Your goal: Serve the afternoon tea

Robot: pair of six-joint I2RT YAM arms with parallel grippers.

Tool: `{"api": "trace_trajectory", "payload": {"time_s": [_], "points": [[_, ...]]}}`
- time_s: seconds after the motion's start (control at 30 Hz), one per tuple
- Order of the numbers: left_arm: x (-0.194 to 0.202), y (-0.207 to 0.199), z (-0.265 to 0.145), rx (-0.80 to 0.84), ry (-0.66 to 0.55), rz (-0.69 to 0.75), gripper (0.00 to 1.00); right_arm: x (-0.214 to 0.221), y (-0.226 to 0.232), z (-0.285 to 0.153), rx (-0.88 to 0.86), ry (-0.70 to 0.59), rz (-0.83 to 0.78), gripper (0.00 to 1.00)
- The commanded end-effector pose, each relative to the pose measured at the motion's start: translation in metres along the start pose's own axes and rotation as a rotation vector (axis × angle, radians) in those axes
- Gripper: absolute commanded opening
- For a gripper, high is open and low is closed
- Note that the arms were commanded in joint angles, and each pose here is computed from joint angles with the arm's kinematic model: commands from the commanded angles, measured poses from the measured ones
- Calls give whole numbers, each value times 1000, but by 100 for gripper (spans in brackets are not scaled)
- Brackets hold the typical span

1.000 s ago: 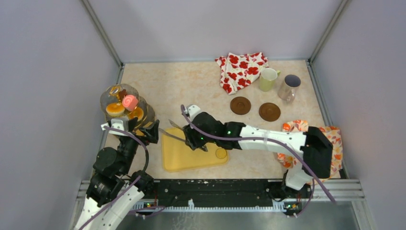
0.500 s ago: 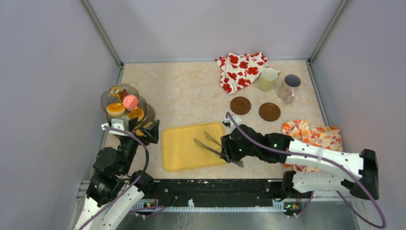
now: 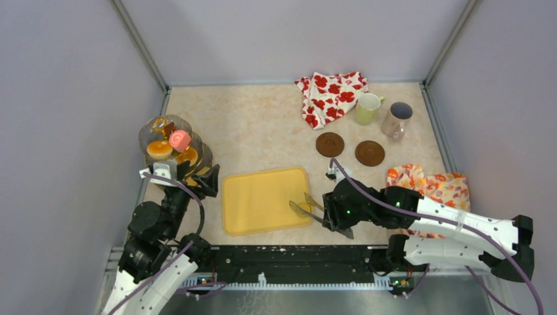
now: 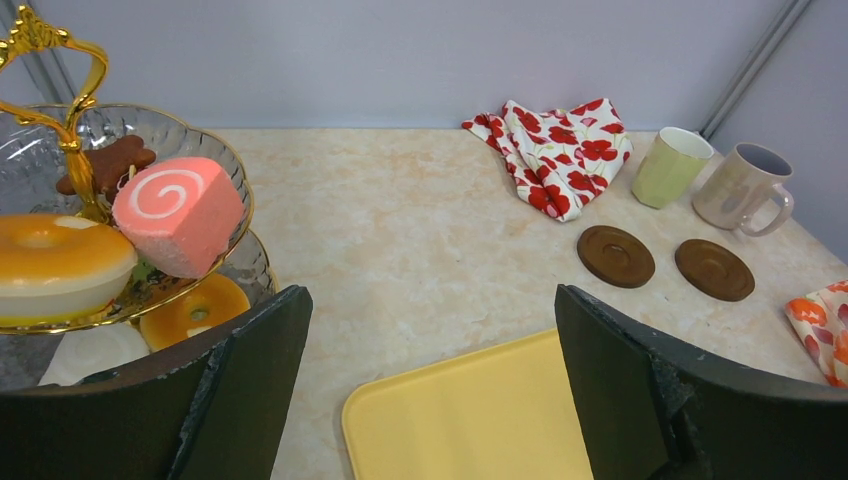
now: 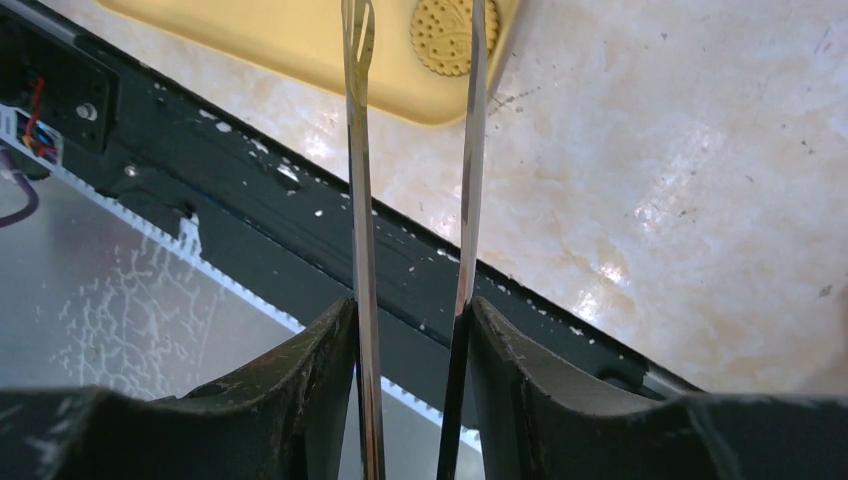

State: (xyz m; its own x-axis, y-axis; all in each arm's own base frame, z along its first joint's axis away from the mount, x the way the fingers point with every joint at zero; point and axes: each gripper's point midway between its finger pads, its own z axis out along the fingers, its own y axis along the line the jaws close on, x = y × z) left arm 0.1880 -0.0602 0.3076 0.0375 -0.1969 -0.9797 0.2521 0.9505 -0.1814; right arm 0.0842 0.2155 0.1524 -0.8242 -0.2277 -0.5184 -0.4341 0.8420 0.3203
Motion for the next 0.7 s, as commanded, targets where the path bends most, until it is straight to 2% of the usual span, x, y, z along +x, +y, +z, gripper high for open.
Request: {"api": "trace_trajectory", "payload": {"time_s": [0.0,0.67], "points": [[-7,-2,2,7,-27,-7,99,10,-9,-6,19,19,22,43],[-7,-2,2,8,-26,-10,99,22,3,5,-51,74,15,43]]}}
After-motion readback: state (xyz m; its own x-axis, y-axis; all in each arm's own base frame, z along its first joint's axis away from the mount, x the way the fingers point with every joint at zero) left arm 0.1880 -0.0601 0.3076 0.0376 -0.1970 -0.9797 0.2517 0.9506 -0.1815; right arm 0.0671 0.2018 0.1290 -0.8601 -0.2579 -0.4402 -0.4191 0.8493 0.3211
